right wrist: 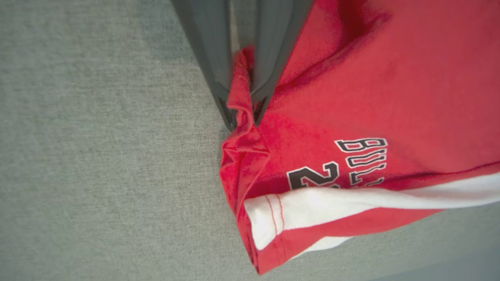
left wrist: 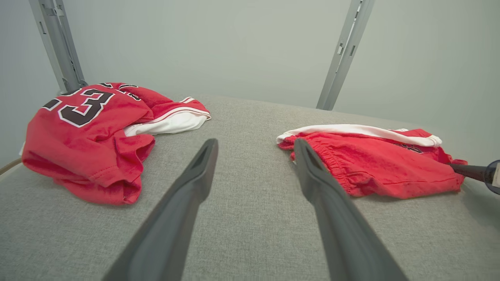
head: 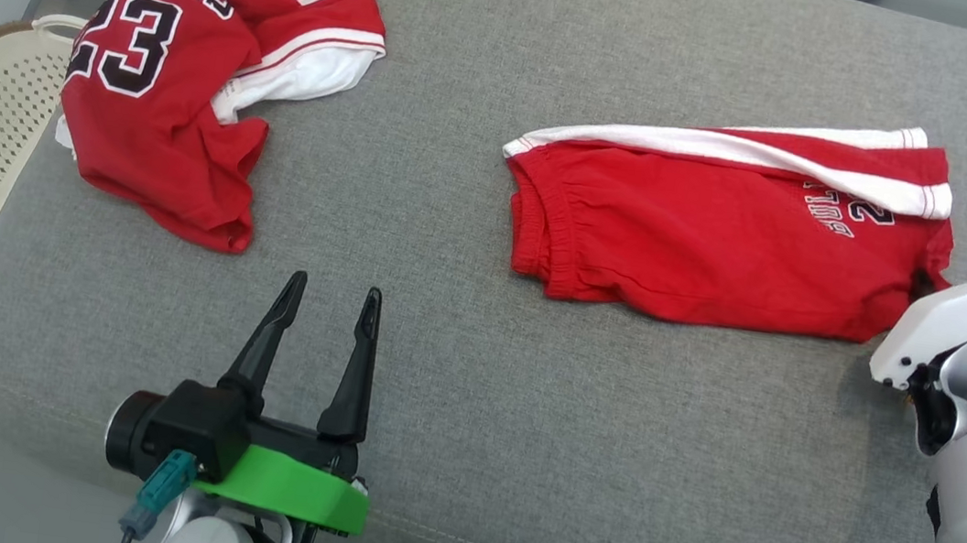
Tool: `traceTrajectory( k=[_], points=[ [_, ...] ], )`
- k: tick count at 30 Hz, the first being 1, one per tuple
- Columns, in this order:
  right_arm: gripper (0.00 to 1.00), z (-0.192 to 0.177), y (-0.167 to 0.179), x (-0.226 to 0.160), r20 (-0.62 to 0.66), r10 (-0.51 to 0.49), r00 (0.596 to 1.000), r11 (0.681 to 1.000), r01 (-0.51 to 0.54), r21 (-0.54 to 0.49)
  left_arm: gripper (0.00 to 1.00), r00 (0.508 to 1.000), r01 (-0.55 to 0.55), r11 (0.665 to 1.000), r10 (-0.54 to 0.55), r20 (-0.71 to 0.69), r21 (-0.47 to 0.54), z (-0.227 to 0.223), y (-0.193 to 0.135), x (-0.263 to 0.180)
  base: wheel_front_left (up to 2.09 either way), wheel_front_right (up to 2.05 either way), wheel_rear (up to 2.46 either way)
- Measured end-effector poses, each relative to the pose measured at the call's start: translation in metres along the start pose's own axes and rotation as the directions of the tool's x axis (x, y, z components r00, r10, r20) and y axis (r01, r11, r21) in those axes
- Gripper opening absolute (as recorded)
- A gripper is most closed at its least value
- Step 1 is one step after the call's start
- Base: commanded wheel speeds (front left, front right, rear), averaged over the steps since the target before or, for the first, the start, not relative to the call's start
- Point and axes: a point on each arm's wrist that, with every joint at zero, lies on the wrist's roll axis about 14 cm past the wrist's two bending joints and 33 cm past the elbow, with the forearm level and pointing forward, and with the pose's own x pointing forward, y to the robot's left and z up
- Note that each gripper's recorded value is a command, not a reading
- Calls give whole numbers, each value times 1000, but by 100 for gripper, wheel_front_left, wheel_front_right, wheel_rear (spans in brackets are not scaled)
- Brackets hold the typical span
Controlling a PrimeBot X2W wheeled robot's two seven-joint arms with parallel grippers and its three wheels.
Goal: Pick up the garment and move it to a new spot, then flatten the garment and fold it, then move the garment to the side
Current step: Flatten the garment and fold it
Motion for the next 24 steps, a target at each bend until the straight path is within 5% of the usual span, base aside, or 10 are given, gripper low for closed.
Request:
traceTrajectory(
  k=[15, 16, 17, 24],
  points=[
    [0, -19, -14, -59, 68, -27, 997, 997, 22, 70, 100, 999, 32, 999, -31, -25, 13, -6, -10, -22, 0, 0, 0],
    [6, -20, -14, -63, 68, -25, 997, 997, 20, 73, 100, 999, 32, 999, -32, -26, 14, -7, -10, -24, 0, 0, 0],
    [100, -20, -13, -66, 69, -24, 997, 997, 18, 81, 100, 999, 32, 999, -32, -28, 15, -7, -10, -25, 0, 0, 0],
    [100, -5, -24, -87, 140, -44, 989, 997, 34, 74, 100, 998, 45, 999, -44, -38, 13, -9, -15, -30, 0, 0, 0]
  ],
)
